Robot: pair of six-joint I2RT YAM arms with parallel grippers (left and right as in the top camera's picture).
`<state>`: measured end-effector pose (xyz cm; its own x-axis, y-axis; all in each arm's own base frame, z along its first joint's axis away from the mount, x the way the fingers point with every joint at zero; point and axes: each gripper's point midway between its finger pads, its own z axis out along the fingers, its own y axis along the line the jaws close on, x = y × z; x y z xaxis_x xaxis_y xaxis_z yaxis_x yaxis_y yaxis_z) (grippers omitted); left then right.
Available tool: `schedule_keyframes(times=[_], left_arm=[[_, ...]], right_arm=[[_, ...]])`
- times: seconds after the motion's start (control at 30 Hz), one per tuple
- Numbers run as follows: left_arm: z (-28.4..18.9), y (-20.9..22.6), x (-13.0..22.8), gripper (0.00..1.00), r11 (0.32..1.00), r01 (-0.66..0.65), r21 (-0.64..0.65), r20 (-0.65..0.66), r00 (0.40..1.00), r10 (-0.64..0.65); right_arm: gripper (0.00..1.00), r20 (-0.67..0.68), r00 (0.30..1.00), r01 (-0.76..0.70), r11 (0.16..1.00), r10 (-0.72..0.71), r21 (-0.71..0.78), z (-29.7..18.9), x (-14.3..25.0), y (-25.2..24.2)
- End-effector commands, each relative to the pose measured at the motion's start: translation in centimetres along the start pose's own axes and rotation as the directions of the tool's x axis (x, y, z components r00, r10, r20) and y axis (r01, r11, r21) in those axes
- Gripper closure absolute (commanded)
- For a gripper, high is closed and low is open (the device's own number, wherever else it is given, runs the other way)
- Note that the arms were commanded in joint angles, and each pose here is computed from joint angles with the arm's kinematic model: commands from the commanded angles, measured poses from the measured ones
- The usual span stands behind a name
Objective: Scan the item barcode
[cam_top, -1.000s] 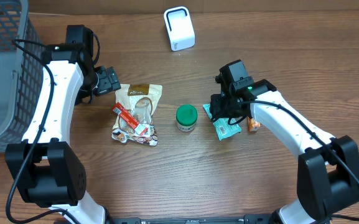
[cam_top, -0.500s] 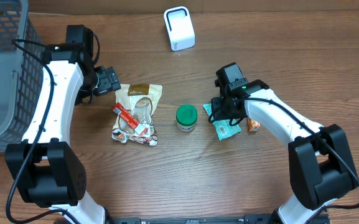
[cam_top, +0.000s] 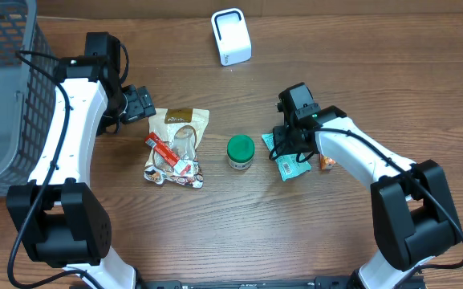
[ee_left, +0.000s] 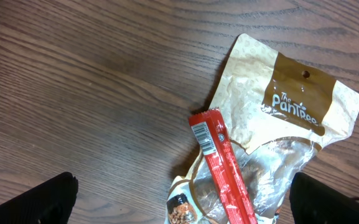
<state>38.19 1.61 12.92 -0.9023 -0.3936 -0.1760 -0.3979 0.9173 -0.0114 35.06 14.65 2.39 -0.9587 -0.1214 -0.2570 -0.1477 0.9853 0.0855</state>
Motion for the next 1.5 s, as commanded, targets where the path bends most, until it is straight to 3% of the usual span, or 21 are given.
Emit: schedule_keyframes(times=[0.0, 0.33, 0.7, 1.07, 1.47], left_arm=[[-0.6, -0.1, -0.5, 0.0, 1.0, -0.014, 0.004, 0.024, 1.0, 0.014], [-0.6, -0.1, -0.5, 0.0, 1.0, -0.014, 0.004, 0.024, 1.0, 0.014], [-0.6, -0.1, -0.5, 0.0, 1.0, -0.014, 0.005, 0.025, 1.0, 0.014], [-0.6, -0.1, -0.5, 0.0, 1.0, -0.014, 0.004, 0.024, 1.0, 0.014], [-0.6, -0.1, -0.5, 0.0, 1.0, -0.014, 0.004, 0.024, 1.0, 0.014]], right_arm=[[0.66, -0.021, 1.0, 0.013, 0.999, -0.012, 0.037, 0.7, 1.1, -0.7], [0.65, -0.024, 1.0, 0.009, 0.988, -0.006, 0.154, -0.1, 1.4, -2.8], [0.66, -0.016, 1.0, -0.016, 0.988, 0.019, 0.153, -1.8, 0.7, -2.5], [0.66, -0.047, 0.999, -0.025, 0.997, 0.022, -0.075, -1.7, 0.8, 1.5], [0.66, -0.007, 1.0, -0.022, 0.992, 0.021, -0.125, -2.9, -0.4, 2.6]])
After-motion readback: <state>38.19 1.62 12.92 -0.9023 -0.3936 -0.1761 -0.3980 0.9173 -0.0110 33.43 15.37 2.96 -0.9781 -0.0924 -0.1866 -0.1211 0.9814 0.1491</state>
